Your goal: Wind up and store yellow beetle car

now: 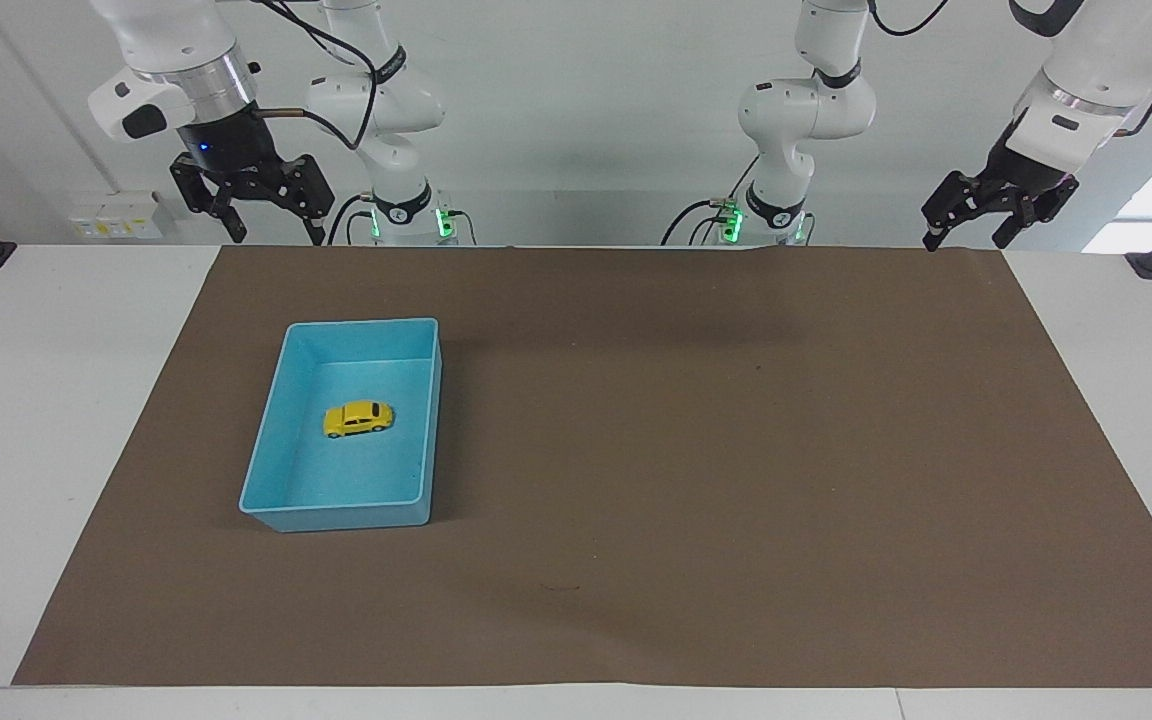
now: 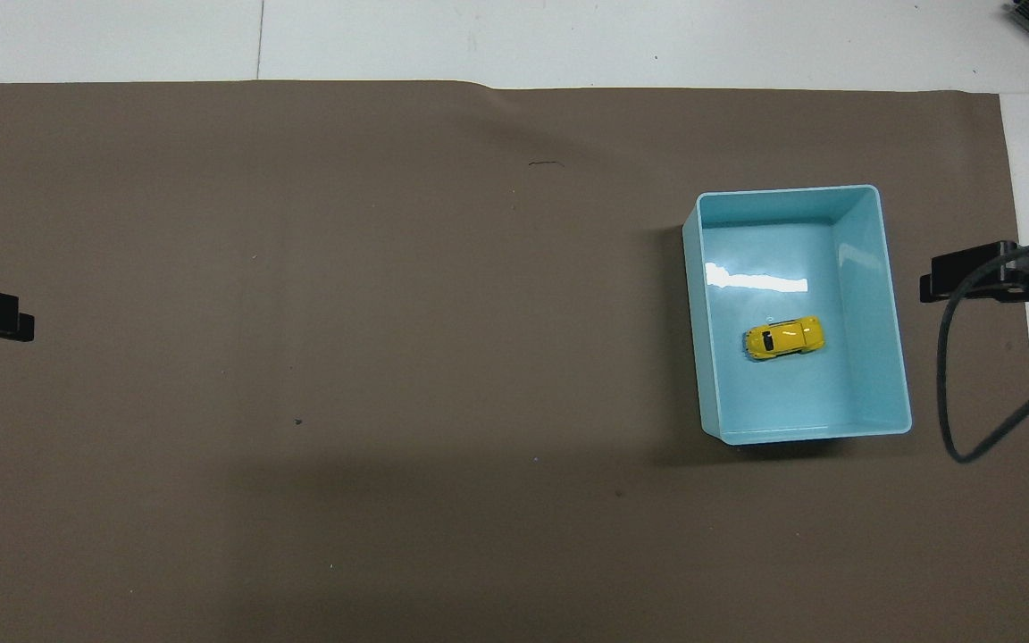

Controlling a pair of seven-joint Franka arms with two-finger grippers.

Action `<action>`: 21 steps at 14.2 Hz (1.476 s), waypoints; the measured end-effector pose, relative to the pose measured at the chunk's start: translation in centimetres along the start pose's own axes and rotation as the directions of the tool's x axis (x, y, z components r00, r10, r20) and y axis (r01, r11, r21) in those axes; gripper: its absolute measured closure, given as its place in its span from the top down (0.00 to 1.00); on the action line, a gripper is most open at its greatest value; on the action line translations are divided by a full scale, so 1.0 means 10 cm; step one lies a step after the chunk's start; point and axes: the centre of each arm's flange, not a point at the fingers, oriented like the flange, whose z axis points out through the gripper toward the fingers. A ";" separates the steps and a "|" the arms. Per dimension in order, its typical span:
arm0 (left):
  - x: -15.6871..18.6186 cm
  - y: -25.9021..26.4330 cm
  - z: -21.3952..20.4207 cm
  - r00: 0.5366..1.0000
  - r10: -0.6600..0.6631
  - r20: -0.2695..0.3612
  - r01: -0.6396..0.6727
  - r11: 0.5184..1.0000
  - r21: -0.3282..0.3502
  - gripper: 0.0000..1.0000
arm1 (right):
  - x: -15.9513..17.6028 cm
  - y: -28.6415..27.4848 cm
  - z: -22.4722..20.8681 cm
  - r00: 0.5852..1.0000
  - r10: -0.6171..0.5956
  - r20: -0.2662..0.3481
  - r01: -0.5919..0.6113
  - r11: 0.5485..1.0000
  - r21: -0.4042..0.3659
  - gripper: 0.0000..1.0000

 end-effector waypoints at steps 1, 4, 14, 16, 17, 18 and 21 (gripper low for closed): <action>0.00 0.00 0.00 1.000 0.000 0.000 0.000 1.000 0.000 1.00 | 0.00 0.00 0.00 1.000 0.000 0.000 0.000 1.000 0.000 1.00; 0.00 0.00 0.00 1.000 0.000 0.000 0.000 1.000 0.000 1.00 | 0.00 -0.02 0.00 1.000 -0.004 -0.001 0.004 1.000 0.001 1.00; 0.00 0.00 0.00 1.000 0.000 0.000 0.000 1.000 0.000 1.00 | 0.00 0.00 0.00 1.000 0.000 0.000 0.000 1.000 0.001 1.00; 0.00 0.00 0.00 1.000 0.000 0.000 0.000 1.000 0.000 1.00 | 0.00 0.00 0.00 1.000 0.001 0.000 -0.001 1.000 0.001 1.00; 0.00 0.00 0.00 1.000 0.000 0.000 0.000 1.000 0.000 1.00 | 0.00 0.01 0.00 1.000 0.001 0.000 -0.001 1.000 0.001 1.00; 0.00 0.00 0.00 1.000 0.000 0.000 0.000 1.000 0.000 1.00 | 0.00 0.02 0.00 1.000 0.005 -0.001 -0.005 1.000 0.000 1.00; 0.00 0.00 0.00 1.000 0.000 0.000 0.000 1.000 0.000 1.00 | 0.01 0.12 -0.01 1.000 0.023 -0.002 -0.023 1.000 0.000 1.00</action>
